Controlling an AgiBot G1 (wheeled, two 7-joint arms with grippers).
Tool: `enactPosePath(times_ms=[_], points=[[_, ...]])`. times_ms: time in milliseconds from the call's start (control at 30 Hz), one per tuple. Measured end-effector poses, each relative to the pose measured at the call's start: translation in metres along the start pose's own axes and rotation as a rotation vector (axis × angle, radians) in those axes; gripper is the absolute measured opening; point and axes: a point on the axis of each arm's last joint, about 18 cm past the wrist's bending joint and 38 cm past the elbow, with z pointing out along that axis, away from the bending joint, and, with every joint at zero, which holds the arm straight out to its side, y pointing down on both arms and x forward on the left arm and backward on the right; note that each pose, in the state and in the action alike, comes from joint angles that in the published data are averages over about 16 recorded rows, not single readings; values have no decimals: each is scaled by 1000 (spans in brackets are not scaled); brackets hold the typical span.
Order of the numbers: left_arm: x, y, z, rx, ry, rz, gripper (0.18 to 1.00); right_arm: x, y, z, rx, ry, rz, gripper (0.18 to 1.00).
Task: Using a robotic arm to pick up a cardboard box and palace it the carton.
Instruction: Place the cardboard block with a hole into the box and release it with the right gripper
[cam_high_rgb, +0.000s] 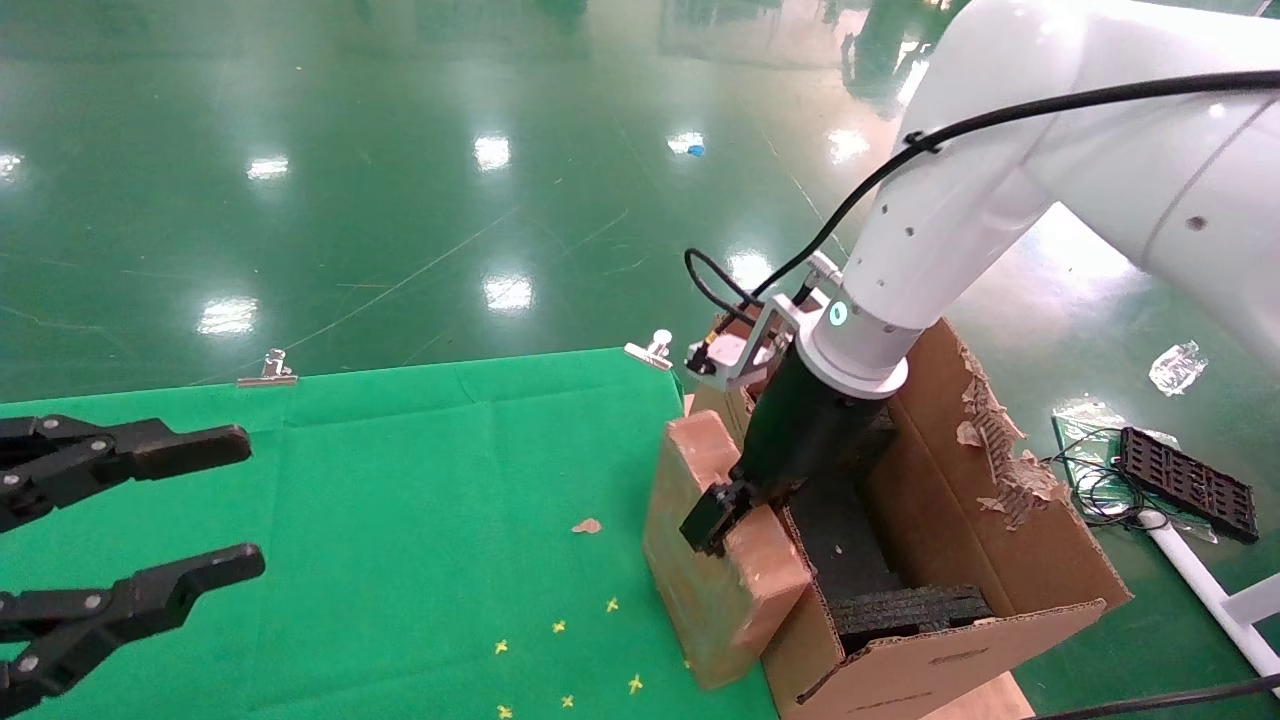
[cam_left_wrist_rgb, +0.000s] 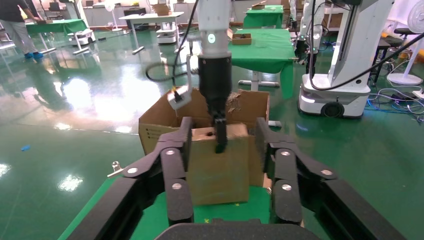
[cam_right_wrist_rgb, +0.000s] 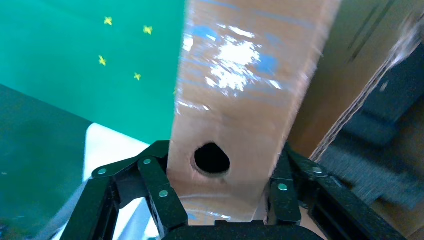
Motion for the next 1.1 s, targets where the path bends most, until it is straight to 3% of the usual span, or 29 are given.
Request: enactPosePath(times_ms=[300, 533, 767, 1100], points=[[0, 0, 0, 0, 0, 0, 433, 22, -14, -90, 310, -2, -113, 357], [0, 0, 0, 0, 0, 0, 311, 64, -1, -158, 481, 99, -88, 325], [0, 0, 0, 0, 0, 0, 231, 116, 33, -174, 473, 201, 35, 321], [0, 0, 0, 0, 0, 0, 199, 166, 83, -134, 317, 256, 194, 320]])
